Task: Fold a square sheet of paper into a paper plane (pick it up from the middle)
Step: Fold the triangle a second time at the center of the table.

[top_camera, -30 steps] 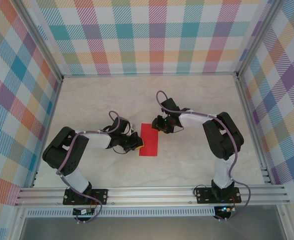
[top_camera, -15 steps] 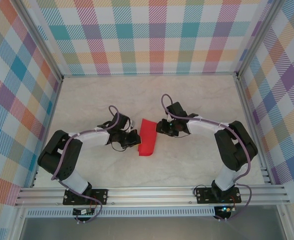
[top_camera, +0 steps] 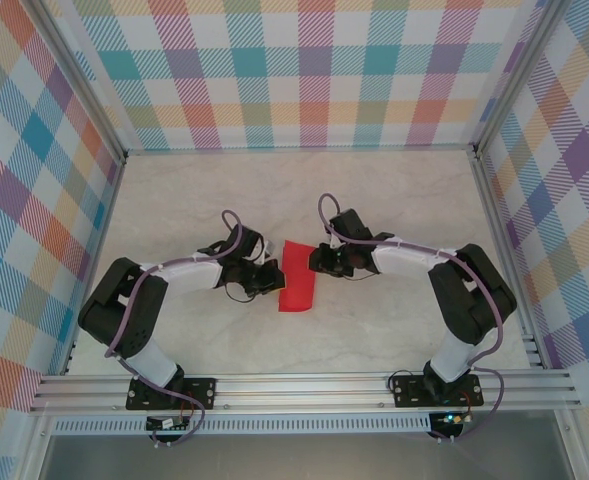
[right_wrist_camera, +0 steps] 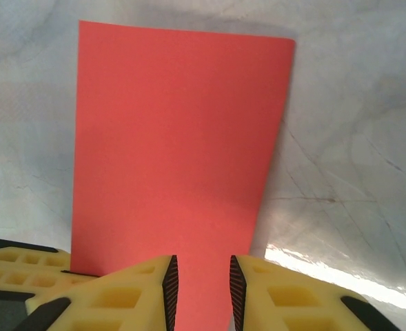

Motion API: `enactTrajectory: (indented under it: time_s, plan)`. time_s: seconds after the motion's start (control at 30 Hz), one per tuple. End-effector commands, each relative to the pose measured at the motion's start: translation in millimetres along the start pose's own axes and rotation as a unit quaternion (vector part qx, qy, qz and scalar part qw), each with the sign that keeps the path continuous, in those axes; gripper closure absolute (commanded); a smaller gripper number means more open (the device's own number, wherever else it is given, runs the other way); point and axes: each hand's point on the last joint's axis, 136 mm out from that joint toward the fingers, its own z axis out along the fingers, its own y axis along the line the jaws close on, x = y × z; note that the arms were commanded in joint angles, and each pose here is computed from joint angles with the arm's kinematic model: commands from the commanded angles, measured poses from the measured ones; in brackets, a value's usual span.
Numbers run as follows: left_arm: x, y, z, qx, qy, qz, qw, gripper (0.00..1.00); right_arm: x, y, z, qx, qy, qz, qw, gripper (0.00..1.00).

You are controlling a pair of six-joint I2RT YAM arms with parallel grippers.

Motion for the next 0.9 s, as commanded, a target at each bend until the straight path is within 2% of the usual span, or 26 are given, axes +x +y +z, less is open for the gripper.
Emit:
enactTrajectory:
  time_s: [0.0, 0.13, 0.3, 0.5, 0.67, 0.87]
  plan:
    - [-13, -16, -5, 0.005, -0.024, 0.023, 0.999, 0.98, 0, 4, -10, -0.003, -0.016, -0.004, 1.000, 0.71]
    - [-25, -18, -22, -0.019, -0.063, 0.040, 0.997, 0.99, -6, 5, -25, 0.004, -0.046, -0.002, 0.999, 0.71]
    - [-37, -10, -61, -0.093, -0.129, 0.074, 0.985, 0.99, -16, 5, -48, 0.018, -0.088, -0.004, 0.996, 0.69]
    - [-41, -15, -99, -0.132, -0.166, 0.108, 0.971, 0.99, -17, 8, -54, 0.016, -0.097, -0.007, 0.995, 0.64]
    - [-40, -29, -111, -0.115, -0.169, 0.126, 0.971, 0.98, -16, 7, -52, 0.014, -0.096, -0.002, 0.995, 0.60]
    - [-28, -28, -76, -0.079, -0.106, 0.127, 0.983, 0.98, -16, 7, -48, 0.009, -0.094, -0.002, 0.996, 0.58]
